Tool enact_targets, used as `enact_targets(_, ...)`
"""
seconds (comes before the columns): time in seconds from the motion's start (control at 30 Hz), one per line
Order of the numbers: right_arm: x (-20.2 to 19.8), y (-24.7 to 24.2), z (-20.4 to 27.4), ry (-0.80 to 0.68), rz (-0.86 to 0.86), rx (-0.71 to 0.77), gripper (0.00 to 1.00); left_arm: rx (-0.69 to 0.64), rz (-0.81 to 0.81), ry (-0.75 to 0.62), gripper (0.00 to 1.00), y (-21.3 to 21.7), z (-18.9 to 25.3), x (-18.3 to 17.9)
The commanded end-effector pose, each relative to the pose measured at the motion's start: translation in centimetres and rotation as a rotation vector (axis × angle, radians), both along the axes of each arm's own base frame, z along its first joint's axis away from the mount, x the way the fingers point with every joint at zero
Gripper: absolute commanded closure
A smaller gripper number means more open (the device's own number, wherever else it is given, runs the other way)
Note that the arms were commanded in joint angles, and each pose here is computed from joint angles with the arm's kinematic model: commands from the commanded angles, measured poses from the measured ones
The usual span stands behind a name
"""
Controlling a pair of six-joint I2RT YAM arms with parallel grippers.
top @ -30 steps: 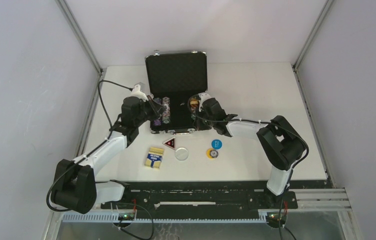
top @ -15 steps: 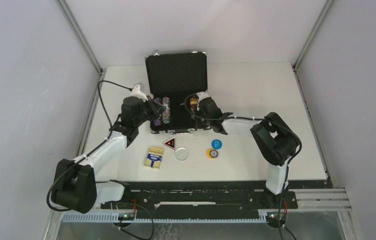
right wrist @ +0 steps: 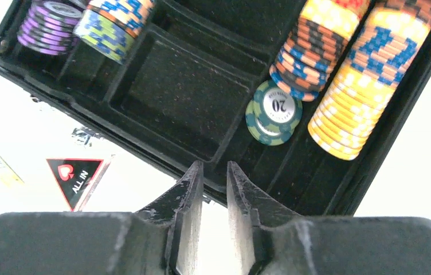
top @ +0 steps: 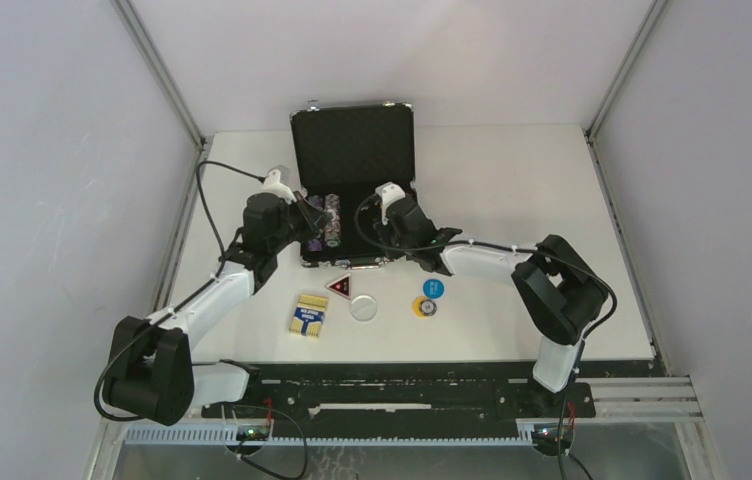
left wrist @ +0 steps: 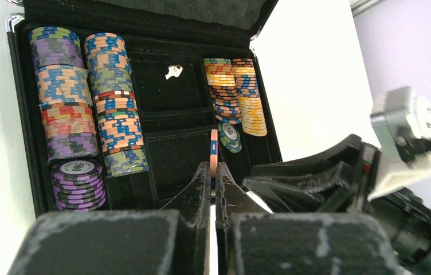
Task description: Pack up texas hold em set
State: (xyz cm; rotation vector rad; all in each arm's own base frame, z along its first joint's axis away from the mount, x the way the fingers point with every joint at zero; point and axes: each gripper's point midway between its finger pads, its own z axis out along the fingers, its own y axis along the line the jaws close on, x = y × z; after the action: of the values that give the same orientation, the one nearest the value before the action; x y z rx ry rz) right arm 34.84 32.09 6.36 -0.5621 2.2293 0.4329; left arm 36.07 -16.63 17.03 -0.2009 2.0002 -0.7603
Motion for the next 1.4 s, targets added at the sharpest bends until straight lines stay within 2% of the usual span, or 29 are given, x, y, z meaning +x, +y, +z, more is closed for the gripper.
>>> enact_targets(0.0,1.7,-0.3,4.4,-0.217,0.023,-0.143,0.6,-0.028,0.002,-0.03,1.0,0.0,1.0,0.1)
enact_targets(0.03,2.0,-0.6,4.4,-0.234,0.015,-0.184,0.5,-0.028,0.003,-0.03,1.0,0.0,1.0,0.1)
enact_targets(0.07,2.2,-0.9,4.4,-0.243,0.005,-0.222,0.46,-0.027,0.006,-0.03,1.0,0.1,0.9,0.1)
enact_targets(0.17,2.6,-1.3,4.2,-0.252,0.027,-0.283,0.44,-0.027,0.005,-0.028,1.0,0.1,0.9,0.0)
enact_targets(0.37,3.3,-2.6,2.7,-0.261,0.054,-0.409,0.43,-0.02,0.013,-0.03,1.0,0.3,0.9,-0.1)
enact_targets(0.7,4.4,-2.6,2.0,-0.272,0.099,-0.459,0.44,-0.009,0.02,-0.025,1.0,0.5,0.7,-0.1)
enact_targets(1.07,3.4,-1.3,0.5,-0.258,0.148,-0.473,0.44,-0.005,0.031,-0.004,1.0,0.8,-0.1,0.2)
enact_targets(1.37,3.6,-0.3,0.0,-0.306,0.143,-0.509,0.44,-0.003,0.034,0.005,1.0,0.9,-0.4,0.2)
